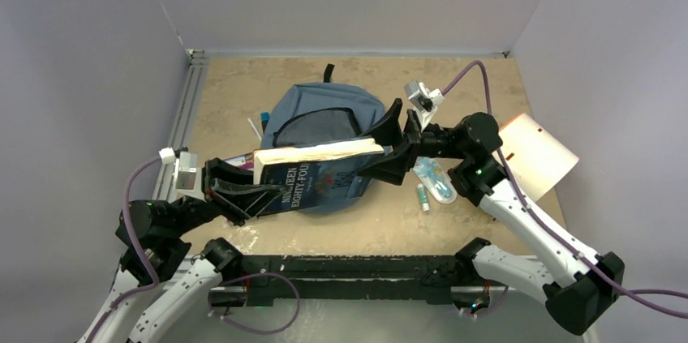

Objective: Pack the student bag
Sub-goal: Pick up the book from the center of the board.

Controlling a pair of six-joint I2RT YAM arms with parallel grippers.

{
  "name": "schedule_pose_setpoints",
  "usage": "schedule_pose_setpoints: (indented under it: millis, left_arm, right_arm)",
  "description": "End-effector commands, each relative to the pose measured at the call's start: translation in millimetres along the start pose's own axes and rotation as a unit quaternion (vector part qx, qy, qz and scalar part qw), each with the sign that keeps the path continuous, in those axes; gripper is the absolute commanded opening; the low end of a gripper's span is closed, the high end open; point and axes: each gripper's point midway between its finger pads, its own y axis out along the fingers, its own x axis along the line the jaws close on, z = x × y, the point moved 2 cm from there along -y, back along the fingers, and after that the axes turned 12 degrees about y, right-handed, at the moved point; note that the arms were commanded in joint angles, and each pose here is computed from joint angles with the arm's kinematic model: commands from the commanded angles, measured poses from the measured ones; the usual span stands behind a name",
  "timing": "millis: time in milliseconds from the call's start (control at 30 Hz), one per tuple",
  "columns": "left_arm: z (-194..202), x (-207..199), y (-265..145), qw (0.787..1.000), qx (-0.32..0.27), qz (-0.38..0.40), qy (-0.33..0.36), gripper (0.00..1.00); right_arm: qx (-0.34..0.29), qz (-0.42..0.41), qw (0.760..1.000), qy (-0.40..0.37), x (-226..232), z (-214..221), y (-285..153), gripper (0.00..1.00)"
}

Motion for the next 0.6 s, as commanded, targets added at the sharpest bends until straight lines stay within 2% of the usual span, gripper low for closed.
schedule_pose_setpoints:
  millis: [0, 167, 267, 333, 467, 533, 567]
  left_arm:
    - [-52.8, -7.6, 8.6, 0.994, -0.104, 0.016, 0.038, 0.0]
    - [-52.9, -1.1, 22.5, 0.992, -0.115, 0.025, 0.042, 0.0]
    - [-53.5, 2.3, 28.8, 0.991, -0.119, 0.027, 0.044, 0.0]
    - [-52.9, 4.2, 31.3, 0.991, -0.12, 0.027, 0.045, 0.0]
    - [-46.1, 8.5, 33.3, 0.993, -0.107, 0.019, 0.039, 0.0]
    - [-40.1, 11.1, 33.8, 0.996, -0.088, 0.012, 0.031, 0.0]
    - [-36.6, 11.9, 33.6, 0.997, -0.076, 0.009, 0.028, 0.03]
  right_arm:
    - [-0.015, -0.099, 0.995, -0.023, 33.1, -11.1, 1.2, 0.8]
    - [-0.021, -0.135, 0.99, -0.017, 36.9, -10.9, 2.8, 0.65]
    - [-0.021, -0.149, 0.989, -0.015, 38.0, -9.1, 2.6, 0.49]
    - [-0.021, -0.153, 0.988, -0.015, 38.5, -7.9, 2.0, 0.36]
    - [-0.034, -0.15, 0.988, -0.018, 40.5, -12.0, 1.7, 0.0]
    - [-0.032, -0.145, 0.989, -0.022, 42.4, -13.8, 1.6, 0.0]
    - [-0.03, -0.142, 0.989, -0.025, 43.5, -14.9, 1.5, 0.0]
